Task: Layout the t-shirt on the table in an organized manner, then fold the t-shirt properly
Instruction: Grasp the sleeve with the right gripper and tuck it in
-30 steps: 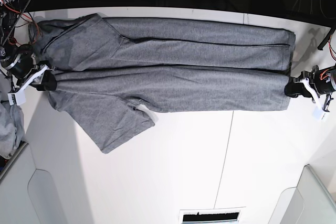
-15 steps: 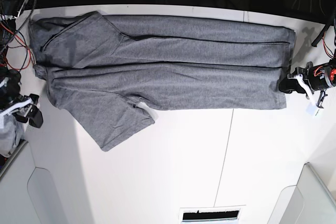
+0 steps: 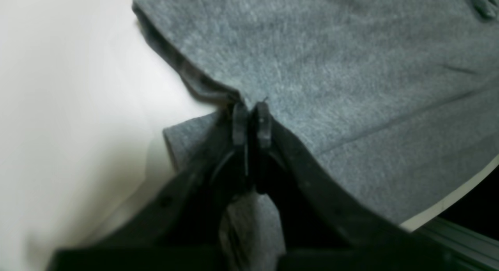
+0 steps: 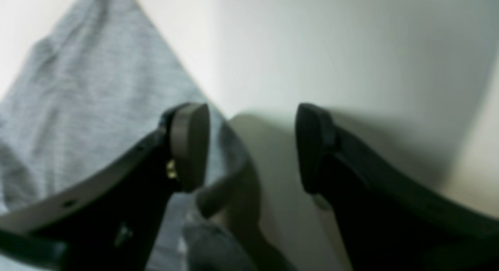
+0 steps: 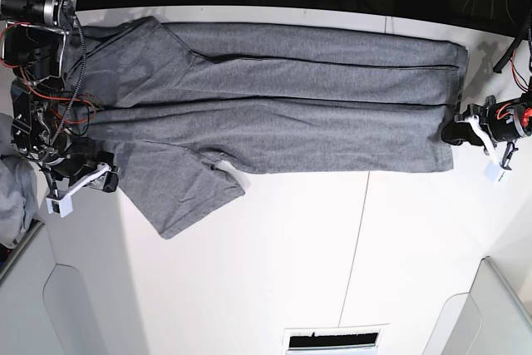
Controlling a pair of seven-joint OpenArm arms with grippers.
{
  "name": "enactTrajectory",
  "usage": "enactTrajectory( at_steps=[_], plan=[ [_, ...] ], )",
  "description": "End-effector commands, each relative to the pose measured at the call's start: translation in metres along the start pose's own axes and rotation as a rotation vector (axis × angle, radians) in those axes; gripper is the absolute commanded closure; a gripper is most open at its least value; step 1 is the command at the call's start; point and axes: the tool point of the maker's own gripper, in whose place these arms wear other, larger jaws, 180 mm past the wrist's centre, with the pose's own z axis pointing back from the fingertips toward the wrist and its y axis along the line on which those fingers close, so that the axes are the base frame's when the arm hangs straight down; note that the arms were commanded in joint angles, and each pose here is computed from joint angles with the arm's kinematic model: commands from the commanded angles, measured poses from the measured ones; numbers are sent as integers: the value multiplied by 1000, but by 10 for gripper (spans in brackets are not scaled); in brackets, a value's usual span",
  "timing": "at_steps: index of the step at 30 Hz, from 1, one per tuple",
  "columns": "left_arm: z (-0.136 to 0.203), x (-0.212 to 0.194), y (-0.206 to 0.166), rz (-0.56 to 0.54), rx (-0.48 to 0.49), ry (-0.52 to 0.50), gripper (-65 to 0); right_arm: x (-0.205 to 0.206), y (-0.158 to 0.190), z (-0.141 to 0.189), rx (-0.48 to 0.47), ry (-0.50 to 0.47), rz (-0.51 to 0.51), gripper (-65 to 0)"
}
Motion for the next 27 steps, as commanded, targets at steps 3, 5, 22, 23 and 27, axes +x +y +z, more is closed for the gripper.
enactTrajectory(
  at_steps=[3, 5, 22, 23, 27],
  plan=[
    [10, 20, 4, -21, 6, -48, 0, 22, 24, -4, 68, -61, 1, -347],
    [10, 20, 4, -21, 6, -48, 0, 22, 37, -7, 101, -64, -5, -347],
    [18, 42, -9, -61, -26, -100, 0, 56, 74, 3, 215, -173, 78, 0],
    [20, 47, -13, -85, -32, -102, 0, 58, 73, 7, 214, -169, 92, 0],
    [27, 44, -32, -152, -67, -51, 0, 57, 75, 36, 246, -180, 98, 0]
  ],
)
